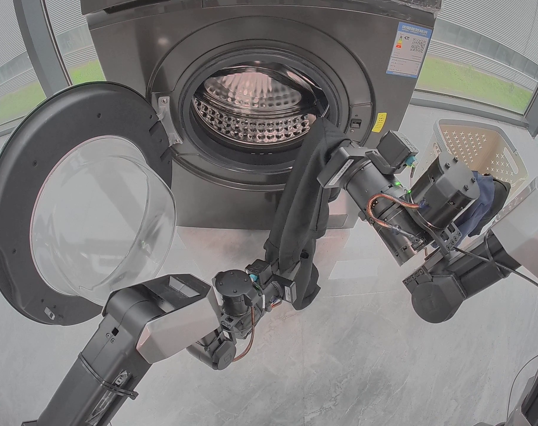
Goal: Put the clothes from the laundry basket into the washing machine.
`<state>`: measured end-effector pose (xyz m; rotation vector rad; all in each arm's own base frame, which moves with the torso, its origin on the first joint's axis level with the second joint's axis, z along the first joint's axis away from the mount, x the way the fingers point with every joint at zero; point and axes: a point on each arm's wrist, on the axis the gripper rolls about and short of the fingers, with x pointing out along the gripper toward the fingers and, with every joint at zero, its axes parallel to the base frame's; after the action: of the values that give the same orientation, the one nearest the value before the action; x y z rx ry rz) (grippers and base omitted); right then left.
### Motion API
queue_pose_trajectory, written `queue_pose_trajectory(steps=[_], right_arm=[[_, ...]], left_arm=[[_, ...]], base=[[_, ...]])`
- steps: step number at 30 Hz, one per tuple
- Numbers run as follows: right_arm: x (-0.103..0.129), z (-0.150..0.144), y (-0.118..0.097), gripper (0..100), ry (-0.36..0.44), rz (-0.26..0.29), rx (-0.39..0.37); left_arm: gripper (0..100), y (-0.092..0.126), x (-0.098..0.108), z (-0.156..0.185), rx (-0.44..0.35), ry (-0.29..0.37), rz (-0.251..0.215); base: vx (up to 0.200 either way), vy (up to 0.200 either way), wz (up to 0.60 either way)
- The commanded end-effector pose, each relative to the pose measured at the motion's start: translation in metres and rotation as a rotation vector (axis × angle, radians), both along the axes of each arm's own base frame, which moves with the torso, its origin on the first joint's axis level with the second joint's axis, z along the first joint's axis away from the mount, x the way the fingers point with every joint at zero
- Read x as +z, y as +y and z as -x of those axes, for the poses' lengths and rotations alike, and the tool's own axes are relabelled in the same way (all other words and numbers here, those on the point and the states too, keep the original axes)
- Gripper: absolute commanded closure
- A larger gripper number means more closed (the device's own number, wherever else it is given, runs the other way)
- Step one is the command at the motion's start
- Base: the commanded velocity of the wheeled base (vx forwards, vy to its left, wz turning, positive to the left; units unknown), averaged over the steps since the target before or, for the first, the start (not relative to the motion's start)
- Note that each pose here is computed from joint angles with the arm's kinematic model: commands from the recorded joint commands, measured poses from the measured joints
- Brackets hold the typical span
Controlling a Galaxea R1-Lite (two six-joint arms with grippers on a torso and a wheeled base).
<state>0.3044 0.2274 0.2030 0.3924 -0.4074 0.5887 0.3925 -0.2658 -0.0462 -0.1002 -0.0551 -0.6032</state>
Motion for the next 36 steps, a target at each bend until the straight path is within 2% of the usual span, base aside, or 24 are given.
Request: queue_pose_trajectory(steps=[1,5,9,14,17,25,28,34,36], right_arm=[[-0.001,0.0,0.001,100,0.002,-0.001,0.002],[-0.001,0.0,0.001,100,0.002,-0.001,0.002],[-0.001,-0.002,-0.003,100,0.004,-0.001,-0.008],[-0.007,-0.003,-0.008,100,0.027,0.011,-0.018],[-0.01,-0.005,-0.017,100,0.041,0.019,-0.04],[-0.018,0.005,-0.032,100,0.091,0.04,-0.05],[-0.021,0.008,-0.035,100,0.107,0.052,-0.052],[-0.027,0.004,-0.056,100,0.136,0.065,-0.113],[-0.033,0.004,-0.065,100,0.161,0.077,-0.136]], left_arm=[[100,-0.002,-0.003,-0.002,-0.001,-0.005,0.004],[100,-0.004,-0.004,-0.005,-0.001,-0.017,0.013],[100,0.004,0.0,-0.005,0.013,-0.009,0.009],[100,0.024,0.036,0.007,0.026,0.003,0.008],[100,0.046,0.066,0.019,0.048,0.006,0.001],[100,0.099,0.114,0.051,0.112,0.031,-0.005],[100,0.114,0.129,0.058,0.114,0.02,0.012],[100,0.141,0.164,0.079,0.155,-0.031,0.041],[100,0.146,0.18,0.084,0.161,-0.071,0.061]], base=[[0.0,0.0,0.0],[0.0,0.0,0.0],[0.0,0.0,0.0],[0.0,0.0,0.0],[0.0,0.0,0.0],[0.0,0.0,0.0],[0.0,0.0,0.0],[0.0,0.0,0.0],[0.0,0.0,0.0]])
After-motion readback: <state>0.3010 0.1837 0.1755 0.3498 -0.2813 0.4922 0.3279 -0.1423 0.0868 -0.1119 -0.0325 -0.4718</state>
